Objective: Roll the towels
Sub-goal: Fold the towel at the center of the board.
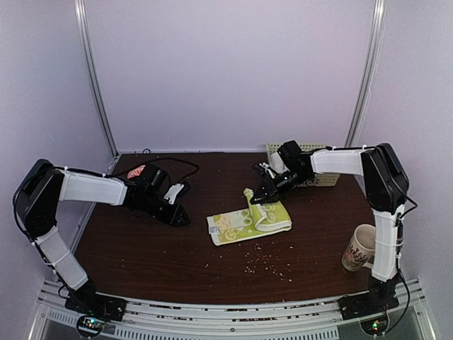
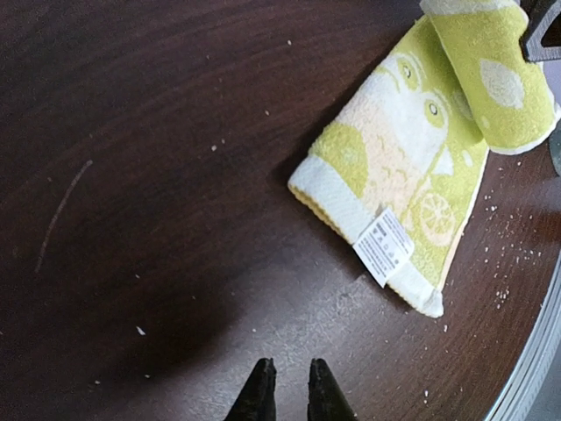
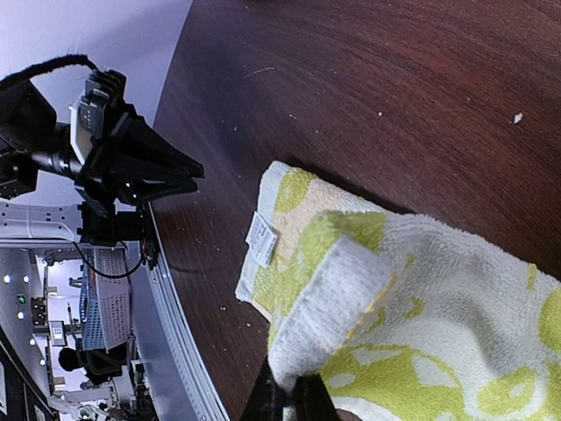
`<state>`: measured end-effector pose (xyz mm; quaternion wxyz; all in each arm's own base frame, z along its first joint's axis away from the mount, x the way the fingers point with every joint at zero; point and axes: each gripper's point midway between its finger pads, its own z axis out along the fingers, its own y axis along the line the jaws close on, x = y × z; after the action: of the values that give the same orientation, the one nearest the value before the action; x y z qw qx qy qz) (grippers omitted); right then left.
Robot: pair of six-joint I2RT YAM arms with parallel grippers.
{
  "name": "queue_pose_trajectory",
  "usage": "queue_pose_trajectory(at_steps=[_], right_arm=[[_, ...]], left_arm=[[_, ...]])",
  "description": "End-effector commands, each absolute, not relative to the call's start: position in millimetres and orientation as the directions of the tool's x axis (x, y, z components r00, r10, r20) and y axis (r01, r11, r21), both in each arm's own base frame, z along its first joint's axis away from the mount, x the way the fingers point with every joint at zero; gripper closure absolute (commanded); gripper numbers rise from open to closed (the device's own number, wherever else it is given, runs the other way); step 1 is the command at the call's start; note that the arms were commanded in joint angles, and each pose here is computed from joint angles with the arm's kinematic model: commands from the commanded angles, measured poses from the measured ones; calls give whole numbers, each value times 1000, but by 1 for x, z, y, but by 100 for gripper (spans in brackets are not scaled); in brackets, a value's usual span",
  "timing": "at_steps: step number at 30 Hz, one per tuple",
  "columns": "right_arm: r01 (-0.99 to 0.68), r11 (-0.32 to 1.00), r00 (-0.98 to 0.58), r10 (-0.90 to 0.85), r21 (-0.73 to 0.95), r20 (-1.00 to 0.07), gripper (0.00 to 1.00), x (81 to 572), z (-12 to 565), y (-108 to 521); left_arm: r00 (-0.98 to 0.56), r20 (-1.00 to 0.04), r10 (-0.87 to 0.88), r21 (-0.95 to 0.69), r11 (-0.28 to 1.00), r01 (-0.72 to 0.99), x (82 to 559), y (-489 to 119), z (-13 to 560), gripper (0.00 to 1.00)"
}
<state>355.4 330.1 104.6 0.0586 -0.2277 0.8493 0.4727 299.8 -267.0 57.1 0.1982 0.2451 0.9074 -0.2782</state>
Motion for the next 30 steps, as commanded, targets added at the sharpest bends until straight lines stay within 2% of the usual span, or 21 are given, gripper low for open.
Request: queue_pose_trajectory(at_steps=[1,13,22,30], right_arm=[[-397,464,-914,-280,792,-294,100,363,106,357],[-340,491,-935,-265,802,-234,100,348,106,384],[-290,520,-947,-274,804,-165,100,340,85,396],[-331,504,-928,-326,798,-179,100,324,85,414]], left_arm=[[-815,-512,272,-447,726,523,298,-278,62,86],[-830,-516,212,-471,739,481,305,-287,58,86],[-843,-500,199,-515,714,474,303,-295,50,86],[-853,-481,201,-565,673,477,297,-310,42,85]])
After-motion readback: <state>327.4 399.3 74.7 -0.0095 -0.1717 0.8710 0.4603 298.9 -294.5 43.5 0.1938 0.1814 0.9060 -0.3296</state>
